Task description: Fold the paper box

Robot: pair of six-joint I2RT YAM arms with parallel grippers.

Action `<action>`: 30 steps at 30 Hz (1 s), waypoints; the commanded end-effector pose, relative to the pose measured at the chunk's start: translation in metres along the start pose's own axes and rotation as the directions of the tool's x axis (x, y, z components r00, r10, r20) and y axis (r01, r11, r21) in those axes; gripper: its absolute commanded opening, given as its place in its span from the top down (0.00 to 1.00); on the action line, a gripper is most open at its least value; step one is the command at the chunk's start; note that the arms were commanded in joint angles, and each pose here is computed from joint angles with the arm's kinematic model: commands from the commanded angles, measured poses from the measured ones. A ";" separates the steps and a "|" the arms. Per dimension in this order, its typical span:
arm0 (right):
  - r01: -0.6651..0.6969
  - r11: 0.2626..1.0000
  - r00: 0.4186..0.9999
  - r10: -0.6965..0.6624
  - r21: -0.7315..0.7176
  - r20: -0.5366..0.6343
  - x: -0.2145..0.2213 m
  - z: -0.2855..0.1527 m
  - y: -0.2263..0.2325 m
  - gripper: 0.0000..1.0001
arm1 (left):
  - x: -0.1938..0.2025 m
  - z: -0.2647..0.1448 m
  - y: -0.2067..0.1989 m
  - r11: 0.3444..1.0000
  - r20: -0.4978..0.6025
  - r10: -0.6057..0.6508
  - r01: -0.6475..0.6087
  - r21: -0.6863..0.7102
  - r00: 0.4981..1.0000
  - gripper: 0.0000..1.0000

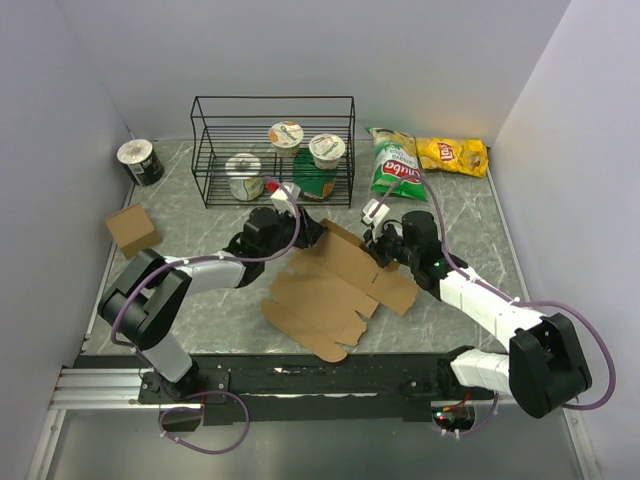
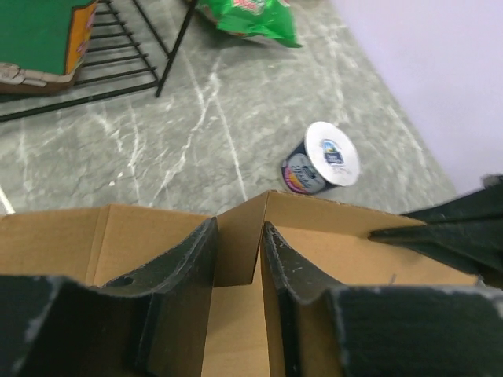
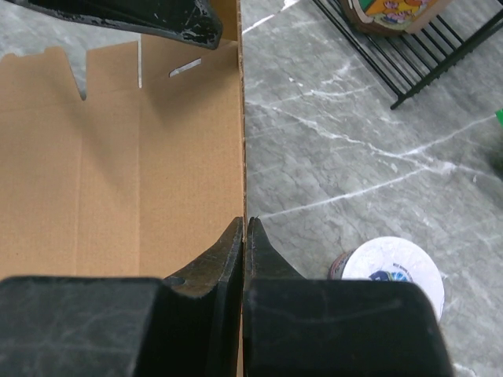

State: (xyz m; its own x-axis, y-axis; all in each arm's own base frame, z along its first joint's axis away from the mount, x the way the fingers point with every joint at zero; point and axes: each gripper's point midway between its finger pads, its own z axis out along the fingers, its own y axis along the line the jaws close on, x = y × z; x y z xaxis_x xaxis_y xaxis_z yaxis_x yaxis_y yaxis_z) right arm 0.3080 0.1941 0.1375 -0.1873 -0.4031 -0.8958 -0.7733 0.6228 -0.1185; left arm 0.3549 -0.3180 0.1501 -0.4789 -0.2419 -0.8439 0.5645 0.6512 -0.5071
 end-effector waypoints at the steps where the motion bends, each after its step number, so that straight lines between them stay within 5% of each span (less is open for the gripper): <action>1: 0.035 0.995 0.993 -0.045 0.091 0.110 -0.034 -0.008 -0.016 1.00 | -0.007 0.005 0.000 0.993 0.030 0.014 -0.011 -0.118 0.999 0.67; 6: 0.036 0.994 0.993 -0.047 0.098 0.112 -0.034 -0.008 -0.017 1.00 | -0.002 0.012 -0.001 0.978 -0.009 0.094 -0.094 -0.188 0.996 0.74; 17: 0.045 0.991 0.993 -0.058 0.124 0.107 -0.034 -0.009 -0.020 1.00 | 0.016 0.024 -0.004 0.952 -0.072 0.120 -0.136 -0.275 0.990 0.71; 19: 0.044 0.991 0.993 -0.058 0.130 0.105 -0.034 -0.010 -0.021 1.00 | 0.017 0.020 -0.003 0.962 -0.076 0.100 -0.115 -0.246 0.992 0.64; 20: 0.043 0.991 0.993 -0.057 0.130 0.105 -0.034 -0.010 -0.020 1.00 | 0.015 0.019 -0.002 0.966 -0.072 0.091 -0.105 -0.235 0.993 0.50; 23: 0.051 0.991 0.992 -0.065 0.128 0.109 -0.034 -0.011 -0.019 1.00 | 0.007 0.007 -0.003 0.982 -0.061 0.074 -0.083 -0.170 0.995 0.26; 30: 0.058 0.993 0.992 -0.069 0.107 0.103 -0.033 -0.010 -0.017 1.00 | -0.002 -0.037 0.012 0.997 -0.076 0.045 -0.050 -0.065 0.996 0.09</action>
State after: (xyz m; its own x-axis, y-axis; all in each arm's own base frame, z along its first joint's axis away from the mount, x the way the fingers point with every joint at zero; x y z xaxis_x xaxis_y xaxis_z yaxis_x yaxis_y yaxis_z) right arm 0.3150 0.1855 0.1484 -0.1530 -0.4016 -0.9029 -0.7221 0.6692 -0.1753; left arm 0.3471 -0.2921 0.1165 -0.5333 -0.1222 -0.8370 0.4493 0.7975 -0.4027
